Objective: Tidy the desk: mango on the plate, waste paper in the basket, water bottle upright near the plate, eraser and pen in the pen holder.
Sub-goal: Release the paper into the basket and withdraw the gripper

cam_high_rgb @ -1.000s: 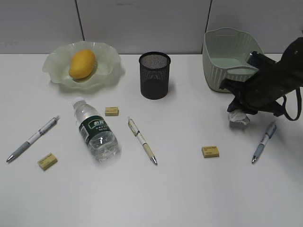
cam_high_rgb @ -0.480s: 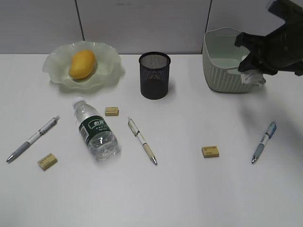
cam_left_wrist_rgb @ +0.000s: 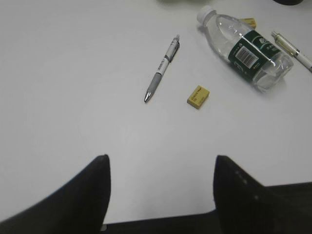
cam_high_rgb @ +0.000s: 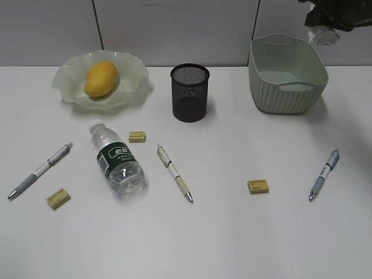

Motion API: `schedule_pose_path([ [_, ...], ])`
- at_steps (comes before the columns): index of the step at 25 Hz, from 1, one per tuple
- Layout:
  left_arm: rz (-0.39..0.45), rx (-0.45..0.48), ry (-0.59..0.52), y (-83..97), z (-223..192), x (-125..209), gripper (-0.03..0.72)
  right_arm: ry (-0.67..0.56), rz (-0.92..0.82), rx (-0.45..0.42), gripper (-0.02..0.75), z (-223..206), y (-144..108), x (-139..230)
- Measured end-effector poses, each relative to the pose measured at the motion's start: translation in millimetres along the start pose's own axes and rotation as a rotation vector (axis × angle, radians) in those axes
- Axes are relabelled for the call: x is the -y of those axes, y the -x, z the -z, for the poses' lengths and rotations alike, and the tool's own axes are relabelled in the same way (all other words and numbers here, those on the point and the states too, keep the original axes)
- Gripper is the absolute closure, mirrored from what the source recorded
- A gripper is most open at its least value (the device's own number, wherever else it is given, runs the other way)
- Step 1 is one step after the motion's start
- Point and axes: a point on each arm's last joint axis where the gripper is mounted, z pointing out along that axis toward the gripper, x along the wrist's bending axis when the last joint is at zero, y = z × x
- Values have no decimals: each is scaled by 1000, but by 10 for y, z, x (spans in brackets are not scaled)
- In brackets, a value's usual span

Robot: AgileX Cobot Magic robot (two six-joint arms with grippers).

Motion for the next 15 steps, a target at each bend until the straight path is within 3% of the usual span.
schedule_pose_path([
  [9, 0, 0, -1, 0, -2, 1, 190, 69, 103, 13, 657, -395, -37, -302],
  [15, 0, 0, -1, 0, -2, 1, 190, 23, 150, 39, 654, -885, 47, -200],
])
